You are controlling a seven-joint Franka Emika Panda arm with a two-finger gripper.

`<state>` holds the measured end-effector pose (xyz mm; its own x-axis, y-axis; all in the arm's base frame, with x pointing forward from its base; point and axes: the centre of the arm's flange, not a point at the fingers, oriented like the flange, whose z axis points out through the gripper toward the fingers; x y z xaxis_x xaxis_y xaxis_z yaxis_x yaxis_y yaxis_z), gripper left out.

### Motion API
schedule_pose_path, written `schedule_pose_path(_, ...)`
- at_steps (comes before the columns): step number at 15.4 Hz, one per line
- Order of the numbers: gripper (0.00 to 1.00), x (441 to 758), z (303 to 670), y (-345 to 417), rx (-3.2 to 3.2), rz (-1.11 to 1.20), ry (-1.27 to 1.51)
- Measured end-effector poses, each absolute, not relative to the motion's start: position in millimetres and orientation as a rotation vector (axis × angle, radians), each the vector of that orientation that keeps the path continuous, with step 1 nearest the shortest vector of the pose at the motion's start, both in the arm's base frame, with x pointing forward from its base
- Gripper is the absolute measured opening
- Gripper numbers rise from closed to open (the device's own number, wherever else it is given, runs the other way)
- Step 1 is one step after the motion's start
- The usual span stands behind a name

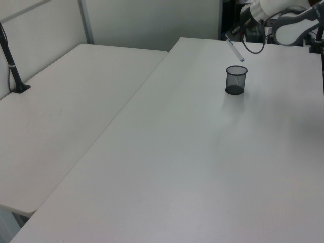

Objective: Insert the marker
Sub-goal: 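Lift the marker and carry it over the black mesh cup, then lower the marker into the cup and open the gripper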

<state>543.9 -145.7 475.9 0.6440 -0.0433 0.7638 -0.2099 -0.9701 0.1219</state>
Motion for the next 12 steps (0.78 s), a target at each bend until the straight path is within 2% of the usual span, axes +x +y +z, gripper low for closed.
schedule_pose_path(4, 0.17, 523.7, 434.0, -142.9, 2.631, 1.354, -0.141)
schedule_pose_path(12, 0.17, 527.2, 405.9, -141.2, 2.634, 1.385, -0.119)
